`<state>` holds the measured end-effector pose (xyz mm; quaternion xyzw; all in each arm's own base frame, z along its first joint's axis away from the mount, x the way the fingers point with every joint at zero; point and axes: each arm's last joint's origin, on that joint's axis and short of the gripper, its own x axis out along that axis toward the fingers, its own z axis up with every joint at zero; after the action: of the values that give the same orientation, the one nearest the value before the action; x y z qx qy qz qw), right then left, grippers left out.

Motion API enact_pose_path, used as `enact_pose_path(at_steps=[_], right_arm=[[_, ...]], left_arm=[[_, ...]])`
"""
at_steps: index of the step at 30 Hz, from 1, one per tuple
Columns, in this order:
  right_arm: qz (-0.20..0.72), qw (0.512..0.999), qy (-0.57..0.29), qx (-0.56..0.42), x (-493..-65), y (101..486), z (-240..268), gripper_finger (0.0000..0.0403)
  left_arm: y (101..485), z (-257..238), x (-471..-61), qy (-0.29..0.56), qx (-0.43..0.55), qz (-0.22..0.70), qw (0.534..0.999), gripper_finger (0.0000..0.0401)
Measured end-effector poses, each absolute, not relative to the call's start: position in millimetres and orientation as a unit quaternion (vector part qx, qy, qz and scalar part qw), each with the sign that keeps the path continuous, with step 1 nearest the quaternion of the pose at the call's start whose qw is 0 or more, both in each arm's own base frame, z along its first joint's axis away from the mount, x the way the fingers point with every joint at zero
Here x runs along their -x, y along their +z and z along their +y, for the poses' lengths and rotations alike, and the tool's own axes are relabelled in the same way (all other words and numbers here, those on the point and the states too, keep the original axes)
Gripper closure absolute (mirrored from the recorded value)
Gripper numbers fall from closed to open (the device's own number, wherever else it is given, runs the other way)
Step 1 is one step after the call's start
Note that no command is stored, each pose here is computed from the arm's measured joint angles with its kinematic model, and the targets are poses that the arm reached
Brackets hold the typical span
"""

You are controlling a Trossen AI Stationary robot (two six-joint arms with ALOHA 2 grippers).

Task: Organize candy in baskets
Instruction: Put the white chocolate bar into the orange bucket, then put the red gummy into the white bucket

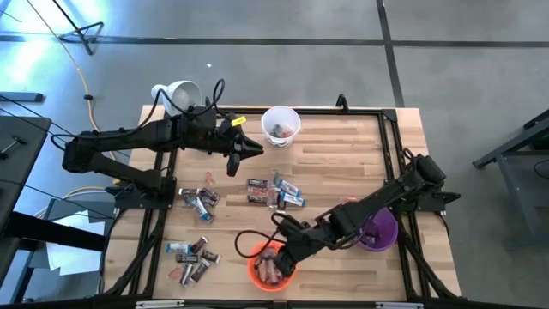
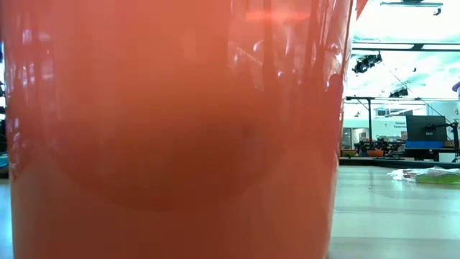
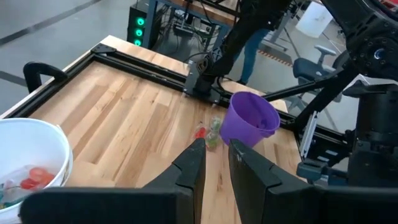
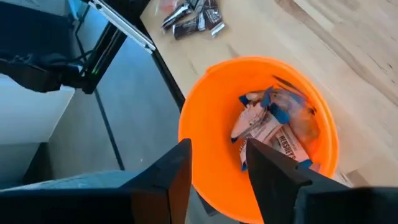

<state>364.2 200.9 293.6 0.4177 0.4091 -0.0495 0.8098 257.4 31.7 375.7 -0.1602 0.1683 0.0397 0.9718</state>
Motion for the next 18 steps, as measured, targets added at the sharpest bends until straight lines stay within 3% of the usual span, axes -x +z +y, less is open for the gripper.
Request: enact_pose_path(at_steps=[6,11,18], right_arm=[[0.464,0.776,-0.037,-0.427,-359,296,189,0.0252],[0.457,0.788,-0.030,-0.411,-345,320,173,0.0251],[0.560,0.740,-0.141,-0.346,-296,334,134,0.0251]], left_arm=[[376,32,-257,0.040,0.164,0.168,0.971,0.0346],[376,31,-257,0.040,0.172,0.168,0.970,0.0346],[376,23,-258,0.015,0.171,0.173,0.970,0.0346]])
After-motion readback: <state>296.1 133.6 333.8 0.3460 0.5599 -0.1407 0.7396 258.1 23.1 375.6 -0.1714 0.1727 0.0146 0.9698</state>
